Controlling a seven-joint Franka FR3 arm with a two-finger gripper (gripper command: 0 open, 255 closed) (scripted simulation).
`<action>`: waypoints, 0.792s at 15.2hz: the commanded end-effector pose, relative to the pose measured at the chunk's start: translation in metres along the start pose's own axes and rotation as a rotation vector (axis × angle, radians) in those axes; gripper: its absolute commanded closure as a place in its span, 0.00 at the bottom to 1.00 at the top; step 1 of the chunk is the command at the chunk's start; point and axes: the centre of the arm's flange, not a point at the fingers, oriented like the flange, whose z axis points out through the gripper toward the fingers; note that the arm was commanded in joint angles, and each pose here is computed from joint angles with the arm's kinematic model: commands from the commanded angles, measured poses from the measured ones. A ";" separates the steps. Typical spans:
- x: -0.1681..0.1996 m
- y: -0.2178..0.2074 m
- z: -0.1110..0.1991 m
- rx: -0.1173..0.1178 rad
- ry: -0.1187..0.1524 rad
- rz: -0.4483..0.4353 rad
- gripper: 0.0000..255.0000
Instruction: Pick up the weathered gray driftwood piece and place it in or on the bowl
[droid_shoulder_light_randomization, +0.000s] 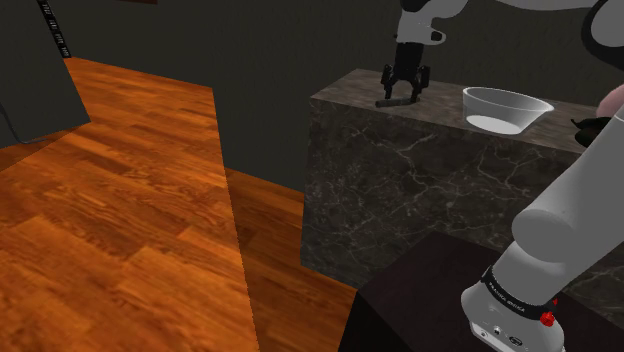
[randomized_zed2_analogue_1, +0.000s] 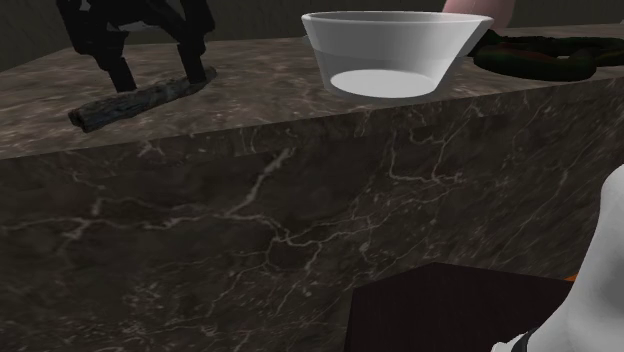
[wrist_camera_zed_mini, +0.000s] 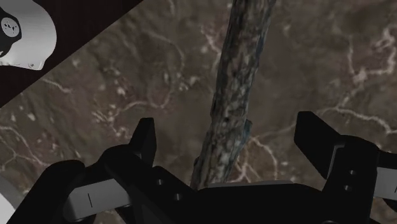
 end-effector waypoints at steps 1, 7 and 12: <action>0.000 0.000 0.000 0.000 0.000 0.000 1.00; 0.000 0.000 0.000 0.000 0.000 0.000 1.00; -0.001 0.002 -0.010 0.000 0.000 0.000 1.00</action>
